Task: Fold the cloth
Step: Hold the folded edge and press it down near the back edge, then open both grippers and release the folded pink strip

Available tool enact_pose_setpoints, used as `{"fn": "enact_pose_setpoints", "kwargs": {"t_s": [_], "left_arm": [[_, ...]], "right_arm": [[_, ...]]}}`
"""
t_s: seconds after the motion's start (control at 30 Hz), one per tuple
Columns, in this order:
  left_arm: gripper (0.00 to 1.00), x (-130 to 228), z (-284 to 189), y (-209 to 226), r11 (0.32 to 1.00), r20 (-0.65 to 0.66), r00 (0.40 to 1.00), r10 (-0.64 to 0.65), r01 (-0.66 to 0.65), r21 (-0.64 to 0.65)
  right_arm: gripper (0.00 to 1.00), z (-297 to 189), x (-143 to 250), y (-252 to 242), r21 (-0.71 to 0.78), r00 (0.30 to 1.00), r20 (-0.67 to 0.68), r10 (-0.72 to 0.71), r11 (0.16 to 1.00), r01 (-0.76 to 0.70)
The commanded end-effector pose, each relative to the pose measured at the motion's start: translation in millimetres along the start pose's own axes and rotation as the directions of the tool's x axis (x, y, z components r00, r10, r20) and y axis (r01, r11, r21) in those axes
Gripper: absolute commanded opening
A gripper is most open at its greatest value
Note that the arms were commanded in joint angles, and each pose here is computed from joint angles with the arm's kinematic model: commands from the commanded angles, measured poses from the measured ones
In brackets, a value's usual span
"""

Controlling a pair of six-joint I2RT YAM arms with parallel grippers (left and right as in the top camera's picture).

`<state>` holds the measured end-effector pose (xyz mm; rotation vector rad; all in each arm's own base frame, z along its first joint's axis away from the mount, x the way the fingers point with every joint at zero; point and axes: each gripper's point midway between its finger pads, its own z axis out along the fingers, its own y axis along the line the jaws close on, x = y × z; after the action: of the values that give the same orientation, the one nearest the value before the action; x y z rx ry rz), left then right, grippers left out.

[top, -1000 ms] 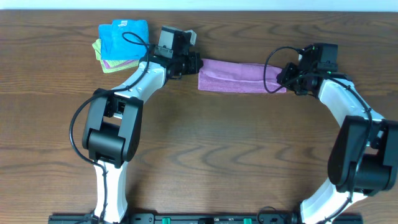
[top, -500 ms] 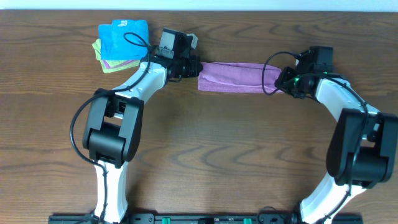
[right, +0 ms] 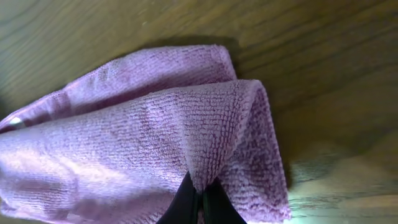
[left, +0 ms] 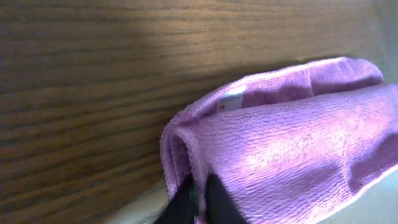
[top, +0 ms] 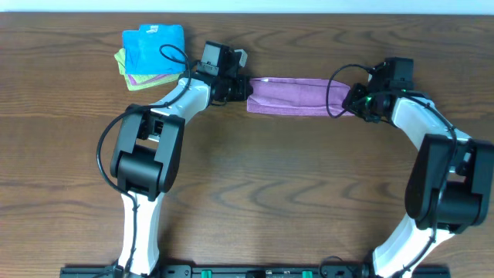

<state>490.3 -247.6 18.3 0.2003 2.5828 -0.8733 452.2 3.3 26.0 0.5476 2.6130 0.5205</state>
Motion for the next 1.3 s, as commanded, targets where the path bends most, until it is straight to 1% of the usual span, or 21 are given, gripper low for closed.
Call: {"fn": "enact_pose_setpoints", "kwargs": {"t_s": [0.0, 0.03, 0.07, 0.13, 0.17, 0.2, 0.23, 0.27, 0.3, 0.53, 0.6, 0.63, 0.7, 0.73, 0.77, 0.8, 0.83, 0.93, 1.07, 1.13, 1.27], "left_arm": [[0.43, -10.6, -2.1, 5.1, 1.000, 0.024, 1.000, 0.011, -0.010, -0.015], [0.52, -11.5, -2.5, 3.3, 1.000, 0.024, 1.000, 0.012, -0.012, -0.007], [0.59, -13.4, -3.4, 1.2, 1.000, 0.026, 1.000, 0.014, -0.014, 0.002], [0.86, -18.1, -6.0, -4.0, 0.999, 0.030, 0.999, 0.018, -0.018, 0.026], [0.95, -21.5, -7.7, -6.3, 0.999, 0.034, 0.999, 0.019, -0.021, 0.035], [0.95, -24.1, -9.2, -8.8, 0.999, 0.037, 0.999, 0.020, -0.022, 0.043], [0.95, -27.6, -11.2, -12.2, 0.998, 0.039, 0.999, 0.021, -0.023, 0.055], [0.95, -30.9, -13.1, -15.4, 0.998, 0.042, 0.999, 0.023, -0.025, 0.063], [0.95, -34.3, -15.2, -17.8, 0.998, 0.044, 0.999, 0.025, -0.027, 0.064], [0.98, -50.6, -31.5, -51.7, 0.984, 0.032, 0.999, 0.042, -0.047, 0.172], [0.86, -49.7, -35.1, -60.9, 0.976, 0.015, 0.999, 0.043, -0.045, 0.211], [0.74, -48.7, -37.1, -65.3, 0.972, 0.005, 0.999, 0.043, -0.043, 0.232], [0.46, -46.5, -39.4, -68.8, 0.969, -0.013, 0.999, 0.037, -0.033, 0.244], [0.24, -45.5, -39.9, -69.3, 0.970, -0.019, 0.999, 0.034, -0.028, 0.243], [0.11, -42.9, -40.2, -69.3, 0.971, -0.033, 0.999, 0.027, -0.018, 0.239], [0.06, -40.4, -40.1, -69.7, 0.972, -0.045, 0.999, 0.022, -0.011, 0.235], [0.06, -37.1, -39.6, -68.2, 0.975, -0.060, 0.998, 0.013, 0.001, 0.221], [0.06, -20.7, -34.3, -62.2, 0.990, -0.109, 0.994, 0.019, -0.003, 0.144], [0.06, 4.7, -26.3, -63.8, 0.988, -0.173, 0.974, 0.149, -0.152, -0.003], [0.06, 14.4, -23.2, -67.1, 0.962, -0.208, 0.951, 0.231, -0.255, -0.100], [0.06, 19.6, -24.5, -82.7, 0.843, -0.245, 0.892, 0.380, -0.443, -0.304]], "right_arm": [[0.18, 1.1, -11.4, -16.7, 0.052, 0.999, 0.032, 0.020, 0.998, -0.022], [0.31, 1.0, -12.0, -16.4, 0.051, 0.999, 0.034, 0.019, 0.998, -0.021], [0.34, 0.9, -12.5, -16.1, 0.050, 0.999, 0.035, 0.019, 0.999, -0.021], [0.56, 0.6, -13.2, -15.9, 0.050, 0.999, 0.036, 0.019, 0.999, -0.021], [0.58, 0.1, -13.6, -15.2, 0.049, 0.999, 0.035, 0.019, 0.999, -0.021], [0.60, -0.7, -14.2, -13.3, 0.042, 0.999, 0.032, 0.019, 0.999, -0.020], [0.65, -1.5, -15.4, -10.9, 0.033, 0.999, 0.031, 0.018, 0.999, -0.019], [0.75, -2.7, -17.0, -9.3, 0.030, 0.999, 0.031, 0.018, 0.999, -0.019], [0.77, -4.8, -19.1, -7.9, 0.030, 0.999, 0.032, 0.018, 0.999, -0.019], [0.79, -27.2, -37.2, 6.2, 0.044, 1.000, 0.014, 0.003, 0.999, -0.004], [0.78, -34.9, -40.8, 8.9, 0.056, 1.000, 0.004, -0.003, 0.998, 0.002], [0.74, -39.6, -42.4, 9.2, 0.070, 1.000, -0.002, -0.007, 0.998, 0.007], [0.54, -49.2, -45.0, 5.4, 0.120, 1.000, -0.011, 0.001, 0.993, 0.001], [0.46, -54.1, -46.1, 3.4, 0.145, 1.000, -0.014, 0.003, 0.989, -0.001], [0.29, -60.0, -46.6, 0.8, 0.174, 1.000, -0.018, 0.007, 0.985, -0.003], [0.14, -65.2, -46.6, -1.5, 0.199, 1.000, -0.024, 0.006, 0.980, -0.001], [0.01, -72.1, -46.1, -4.4, 0.229, 1.000, -0.031, 0.000, 0.973, 0.007], [0.02, -93.9, -41.5, -19.2, 0.344, 0.999, -0.044, -0.004, 0.939, 0.019], [0.02, -121.4, -33.3, -33.3, 0.450, 0.998, -0.053, -0.013, 0.892, 0.036], [0.02, -134.8, -30.3, -34.4, 0.472, 0.997, -0.067, -0.048, 0.878, 0.074], [0.02, -167.0, -25.8, -31.2, 0.492, 0.998, -0.012, -0.065, 0.869, 0.063]]}}
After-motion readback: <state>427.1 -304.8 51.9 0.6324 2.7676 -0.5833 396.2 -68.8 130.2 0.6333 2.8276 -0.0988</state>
